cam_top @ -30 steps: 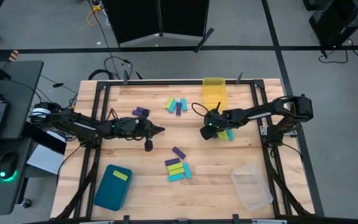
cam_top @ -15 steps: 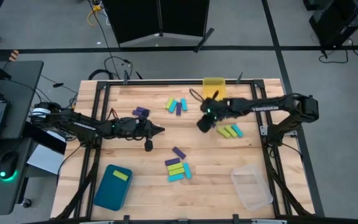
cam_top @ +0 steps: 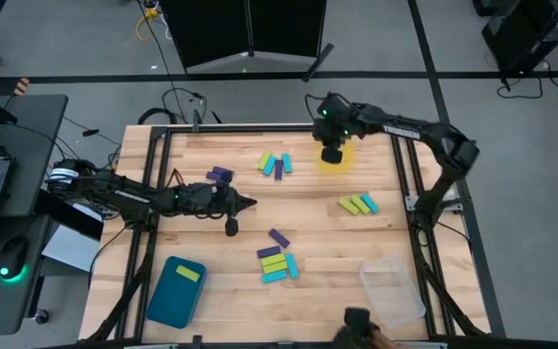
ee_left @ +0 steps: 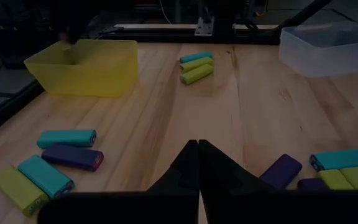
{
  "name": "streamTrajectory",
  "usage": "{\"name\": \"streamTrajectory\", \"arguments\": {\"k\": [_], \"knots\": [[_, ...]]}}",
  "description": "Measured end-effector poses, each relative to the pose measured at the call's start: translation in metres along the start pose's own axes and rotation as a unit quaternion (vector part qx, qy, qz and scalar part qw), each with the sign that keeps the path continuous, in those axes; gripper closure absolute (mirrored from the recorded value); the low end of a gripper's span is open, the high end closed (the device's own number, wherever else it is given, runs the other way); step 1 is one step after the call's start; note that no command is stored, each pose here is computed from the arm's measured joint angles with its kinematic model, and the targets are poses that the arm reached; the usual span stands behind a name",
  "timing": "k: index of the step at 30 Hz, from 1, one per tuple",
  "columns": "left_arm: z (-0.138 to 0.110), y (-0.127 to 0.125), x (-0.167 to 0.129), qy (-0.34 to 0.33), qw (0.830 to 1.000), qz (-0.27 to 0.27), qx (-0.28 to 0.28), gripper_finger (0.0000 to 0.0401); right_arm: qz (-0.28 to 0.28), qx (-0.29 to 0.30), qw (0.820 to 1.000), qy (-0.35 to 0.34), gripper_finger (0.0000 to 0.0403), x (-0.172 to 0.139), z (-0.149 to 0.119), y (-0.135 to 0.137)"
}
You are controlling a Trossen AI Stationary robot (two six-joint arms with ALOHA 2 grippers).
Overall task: Sort blocks
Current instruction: Put the violet block into the transparent yellow bin, then put the light blue block into the transparent bin
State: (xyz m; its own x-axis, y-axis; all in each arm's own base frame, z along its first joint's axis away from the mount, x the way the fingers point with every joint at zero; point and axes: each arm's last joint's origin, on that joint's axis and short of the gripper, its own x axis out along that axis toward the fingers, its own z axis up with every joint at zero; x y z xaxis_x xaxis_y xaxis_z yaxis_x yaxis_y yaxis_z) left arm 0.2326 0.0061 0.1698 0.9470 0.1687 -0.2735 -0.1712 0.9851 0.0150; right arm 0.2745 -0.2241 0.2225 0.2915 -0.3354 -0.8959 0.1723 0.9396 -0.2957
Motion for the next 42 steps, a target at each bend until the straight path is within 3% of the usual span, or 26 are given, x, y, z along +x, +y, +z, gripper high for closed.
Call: {"name": "streamTrajectory", "arguments": {"k": [7, 19, 24, 34, 42], "knots": [[0.000, 0.000, 0.000, -0.001, 1.000, 0.000, 0.000, 0.0395, 0.018, -0.014, 0.998, 0.052, 0.0286, 0.054, -0.001, -0.032], [0.000, 0.000, 0.000, -0.002, 1.000, 0.000, 0.002, 0.0395, 0.041, -0.029, 0.995, 0.088, 0.0286, 0.092, -0.005, -0.045], [0.000, 0.000, 0.000, -0.002, 1.000, 0.000, 0.002, 0.0395, 0.042, -0.034, 0.994, 0.096, 0.0277, 0.094, -0.007, -0.044], [0.001, 0.000, 0.000, -0.002, 1.000, 0.000, 0.001, 0.0395, 0.002, -0.039, 0.990, 0.136, 0.0219, 0.094, -0.005, -0.042], [0.001, 0.000, 0.000, -0.002, 1.000, 0.000, 0.001, 0.0395, 0.019, -0.026, 0.986, 0.164, 0.0221, 0.058, 0.016, -0.044]]}}
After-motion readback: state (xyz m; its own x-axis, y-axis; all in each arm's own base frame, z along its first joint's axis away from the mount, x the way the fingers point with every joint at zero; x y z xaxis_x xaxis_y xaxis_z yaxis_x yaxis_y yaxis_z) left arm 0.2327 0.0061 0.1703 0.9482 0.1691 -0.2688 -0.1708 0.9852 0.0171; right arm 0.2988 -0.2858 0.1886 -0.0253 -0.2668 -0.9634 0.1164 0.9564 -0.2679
